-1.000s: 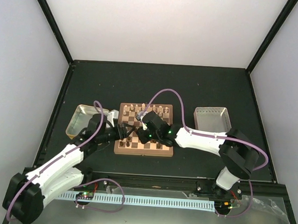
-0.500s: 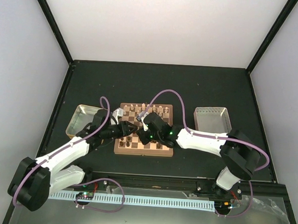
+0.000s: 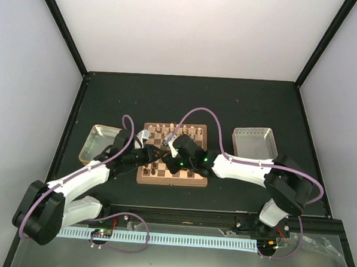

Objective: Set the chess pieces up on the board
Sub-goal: Pick up the chess piece from the chessboard.

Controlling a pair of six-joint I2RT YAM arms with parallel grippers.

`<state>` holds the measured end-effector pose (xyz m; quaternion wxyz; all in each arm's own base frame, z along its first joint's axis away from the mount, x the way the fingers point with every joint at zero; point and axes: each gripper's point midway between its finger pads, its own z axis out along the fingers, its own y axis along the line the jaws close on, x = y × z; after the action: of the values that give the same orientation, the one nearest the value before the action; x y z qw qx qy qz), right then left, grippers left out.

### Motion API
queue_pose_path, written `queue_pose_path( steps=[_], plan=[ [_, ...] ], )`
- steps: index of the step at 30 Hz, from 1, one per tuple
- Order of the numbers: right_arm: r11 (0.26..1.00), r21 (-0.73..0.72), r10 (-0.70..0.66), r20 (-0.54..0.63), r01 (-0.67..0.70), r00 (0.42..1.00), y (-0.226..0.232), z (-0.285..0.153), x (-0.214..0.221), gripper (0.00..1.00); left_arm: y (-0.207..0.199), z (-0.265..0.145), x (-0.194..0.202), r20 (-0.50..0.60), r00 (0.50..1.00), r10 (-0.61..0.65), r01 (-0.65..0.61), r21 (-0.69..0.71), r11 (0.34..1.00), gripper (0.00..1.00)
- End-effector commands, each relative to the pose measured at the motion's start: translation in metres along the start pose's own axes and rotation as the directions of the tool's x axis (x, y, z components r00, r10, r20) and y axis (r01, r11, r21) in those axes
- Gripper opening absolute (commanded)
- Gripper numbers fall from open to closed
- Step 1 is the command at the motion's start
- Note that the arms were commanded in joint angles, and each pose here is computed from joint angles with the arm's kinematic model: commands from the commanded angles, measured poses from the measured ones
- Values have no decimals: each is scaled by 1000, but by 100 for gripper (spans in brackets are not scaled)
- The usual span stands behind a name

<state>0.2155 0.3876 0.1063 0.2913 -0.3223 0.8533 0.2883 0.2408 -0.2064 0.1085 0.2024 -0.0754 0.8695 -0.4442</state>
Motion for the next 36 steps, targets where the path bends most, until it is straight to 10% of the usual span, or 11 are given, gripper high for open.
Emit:
queue_pose_path(
  steps=[1,10,20,31,36],
  plan=[
    [999,-33,-26,49,28,998,7,-8,-11,7,-21,-2,-16,33,999,35,-37,60,998,26],
    [999,-49,4,52,-2,999,8,-14,-8,18,-21,1,-15,32,997,70,-72,70,995,5],
    [958,-156,264,158,-240,951,2,-62,-28,54,-35,-10,-19,75,982,174,-181,106,978,2],
    [616,-465,743,76,-636,665,-14,-103,-64,72,-113,-59,-7,143,939,314,-345,374,861,2],
    [505,-615,764,-8,-606,645,12,-118,-86,72,-144,-84,-4,189,924,333,-383,473,793,1]
  ],
)
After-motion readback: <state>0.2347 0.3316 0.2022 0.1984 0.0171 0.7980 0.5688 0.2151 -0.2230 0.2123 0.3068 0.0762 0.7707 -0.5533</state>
